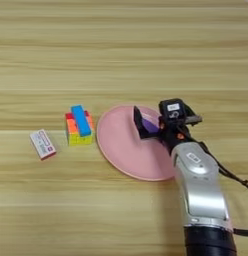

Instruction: Move the objects on the table

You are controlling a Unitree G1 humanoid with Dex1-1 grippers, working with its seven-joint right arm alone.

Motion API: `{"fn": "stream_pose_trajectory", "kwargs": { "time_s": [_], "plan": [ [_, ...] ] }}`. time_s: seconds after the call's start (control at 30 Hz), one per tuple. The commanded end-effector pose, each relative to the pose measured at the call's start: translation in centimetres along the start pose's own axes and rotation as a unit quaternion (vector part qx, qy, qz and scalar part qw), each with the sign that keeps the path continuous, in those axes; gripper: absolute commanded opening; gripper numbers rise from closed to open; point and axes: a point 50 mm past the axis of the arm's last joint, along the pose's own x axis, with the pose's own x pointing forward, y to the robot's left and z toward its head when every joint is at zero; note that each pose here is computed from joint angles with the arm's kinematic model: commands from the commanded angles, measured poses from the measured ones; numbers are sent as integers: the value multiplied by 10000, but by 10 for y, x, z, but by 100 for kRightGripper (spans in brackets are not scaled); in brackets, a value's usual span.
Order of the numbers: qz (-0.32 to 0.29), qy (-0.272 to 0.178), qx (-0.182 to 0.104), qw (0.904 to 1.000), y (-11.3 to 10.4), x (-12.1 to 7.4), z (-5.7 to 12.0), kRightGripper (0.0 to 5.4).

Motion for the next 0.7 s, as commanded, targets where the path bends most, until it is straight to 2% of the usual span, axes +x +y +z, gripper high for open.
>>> {"fn": "stream_pose_trajectory", "kwargs": {
  "time_s": [0.03, 0.43, 0.53, 0.7],
  "plan": [
    [-145, -429, -330, 9984, -17, 3, 17, 538],
    [229, -238, -320, 9989, -10, -6, 5, 538],
    [288, -228, -391, 9986, -7, -8, 6, 538],
    [346, -185, -336, 9987, -5, -9, 5, 538]
  ]
}}
